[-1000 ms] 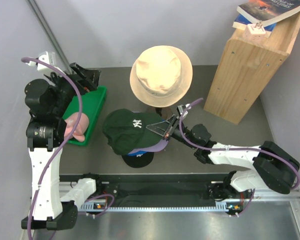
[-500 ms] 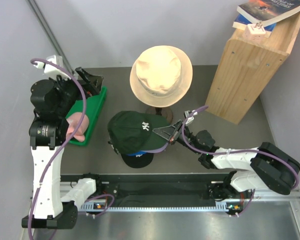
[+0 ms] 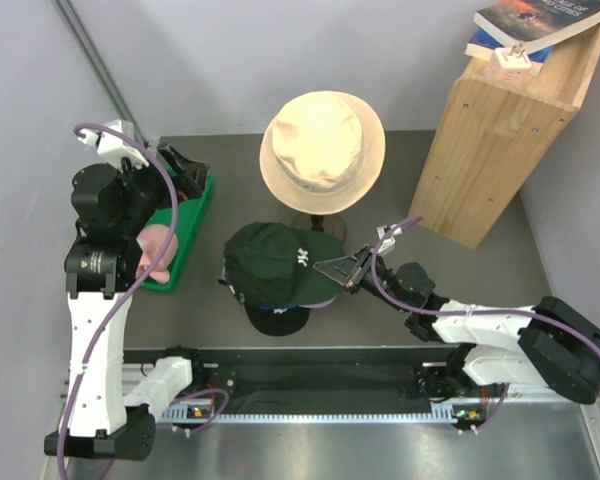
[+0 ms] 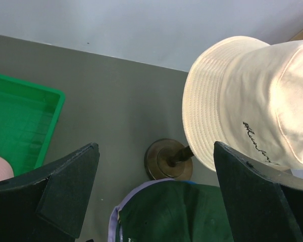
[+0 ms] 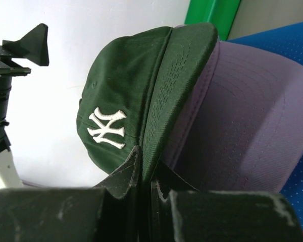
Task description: Stack the hats
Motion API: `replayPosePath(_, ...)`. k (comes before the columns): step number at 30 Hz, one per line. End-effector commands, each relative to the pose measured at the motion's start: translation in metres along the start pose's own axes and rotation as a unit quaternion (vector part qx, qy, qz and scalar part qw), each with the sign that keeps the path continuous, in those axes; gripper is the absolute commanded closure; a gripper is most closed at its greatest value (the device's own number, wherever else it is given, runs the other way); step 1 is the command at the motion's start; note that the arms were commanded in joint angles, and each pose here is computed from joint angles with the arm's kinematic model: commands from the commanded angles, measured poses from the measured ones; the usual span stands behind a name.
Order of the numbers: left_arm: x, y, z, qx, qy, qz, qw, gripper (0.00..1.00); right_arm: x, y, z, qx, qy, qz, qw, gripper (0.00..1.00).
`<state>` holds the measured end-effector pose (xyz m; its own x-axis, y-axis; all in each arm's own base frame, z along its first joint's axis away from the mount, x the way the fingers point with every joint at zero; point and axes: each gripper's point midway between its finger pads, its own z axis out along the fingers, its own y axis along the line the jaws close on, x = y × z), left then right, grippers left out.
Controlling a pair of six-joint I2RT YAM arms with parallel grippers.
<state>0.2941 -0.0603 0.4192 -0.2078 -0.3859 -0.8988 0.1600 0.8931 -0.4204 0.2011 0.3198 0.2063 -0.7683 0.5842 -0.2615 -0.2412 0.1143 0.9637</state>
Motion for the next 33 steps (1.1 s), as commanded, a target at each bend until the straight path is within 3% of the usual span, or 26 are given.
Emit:
replayPosePath(1,-0.003,0.002,-0.003,-0.004,-0.011,0.013,1.0,0.01,-0.005,-0.052,-0.007,0.109,-0.004,-0.047,0.993,0.93)
replayPosePath(4,0.001,0.006,0.0,-0.012,-0.007,0.014,1.0,0.01,-0.006,-0.05,-0.007,0.111,-0.004,-0.052,0.993,0.76)
replayPosePath(8,0.012,0.019,0.004,-0.039,0.007,0.004,0.999,0.01,-0.009,-0.047,-0.008,0.12,0.0,-0.074,0.99,0.41)
replayPosePath(11,0.014,0.025,0.005,-0.054,0.006,-0.001,0.999,0.01,-0.019,-0.043,-0.009,0.138,-0.012,-0.102,0.985,0.25)
replayPosePath(19,0.019,0.044,0.008,-0.1,0.009,-0.005,0.995,0.01,-0.044,-0.031,-0.02,0.172,-0.037,-0.172,0.969,0.12)
replayPosePath(22,0.036,0.072,0.009,-0.165,0.039,0.005,0.985,0.01,-0.063,-0.028,-0.031,0.2,-0.061,-0.192,0.959,0.06)
replayPosePath(27,0.074,0.143,-0.01,-0.334,0.084,0.013,0.939,0.01,-0.104,-0.01,-0.056,0.219,-0.125,-0.216,0.943,0.01)
replayPosePath(33,0.111,0.202,-0.037,-0.436,0.097,-0.026,0.894,0.01,-0.141,0.005,-0.072,0.217,-0.161,-0.207,0.94,0.0)
